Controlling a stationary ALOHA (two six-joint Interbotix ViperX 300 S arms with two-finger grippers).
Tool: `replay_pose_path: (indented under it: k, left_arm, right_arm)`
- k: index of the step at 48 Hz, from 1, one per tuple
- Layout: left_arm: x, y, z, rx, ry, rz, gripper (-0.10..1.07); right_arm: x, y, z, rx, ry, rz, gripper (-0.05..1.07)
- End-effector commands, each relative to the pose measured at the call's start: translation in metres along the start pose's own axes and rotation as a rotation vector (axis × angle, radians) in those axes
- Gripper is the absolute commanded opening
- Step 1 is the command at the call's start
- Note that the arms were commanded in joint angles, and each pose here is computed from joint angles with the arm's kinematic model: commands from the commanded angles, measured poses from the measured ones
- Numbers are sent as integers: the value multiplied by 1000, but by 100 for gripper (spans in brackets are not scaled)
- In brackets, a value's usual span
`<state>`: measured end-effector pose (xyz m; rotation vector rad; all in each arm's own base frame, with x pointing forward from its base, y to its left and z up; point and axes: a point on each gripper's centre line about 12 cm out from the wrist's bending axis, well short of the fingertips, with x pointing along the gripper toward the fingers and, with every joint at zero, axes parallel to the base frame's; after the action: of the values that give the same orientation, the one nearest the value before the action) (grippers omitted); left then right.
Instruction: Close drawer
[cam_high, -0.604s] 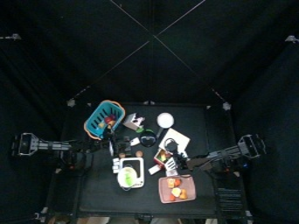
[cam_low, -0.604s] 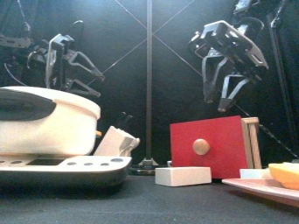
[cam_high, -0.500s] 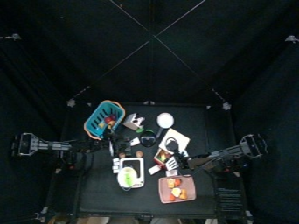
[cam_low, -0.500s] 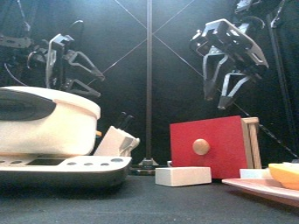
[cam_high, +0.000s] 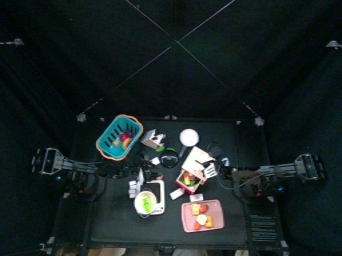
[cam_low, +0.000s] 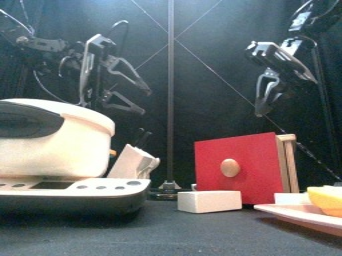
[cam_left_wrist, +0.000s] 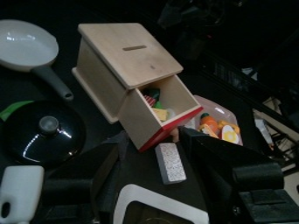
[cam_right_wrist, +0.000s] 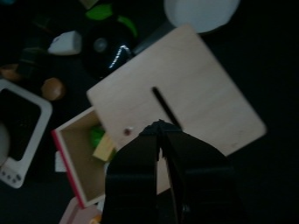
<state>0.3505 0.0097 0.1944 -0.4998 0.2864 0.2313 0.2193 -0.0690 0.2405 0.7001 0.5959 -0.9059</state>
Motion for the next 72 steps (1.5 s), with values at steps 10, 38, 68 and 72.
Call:
replay_pose_path:
  k: [10,38,68,72]
  left_arm:
    - [40,-37,-5,-34,28,-44,59]
    - [91,-46,-29,-71,175,-10,56]
    - [118,-45,-24,-82,169,0,56]
    - [120,-43,-21,-85,162,3,56]
  right_arm:
    - [20,-36,13,50,-67,-59,34]
    - [51,-38,12,-18,-63,-43,34]
    - [58,-36,9,-51,-55,-34,34]
    - [58,-36,9,-52,-54,-35,34]
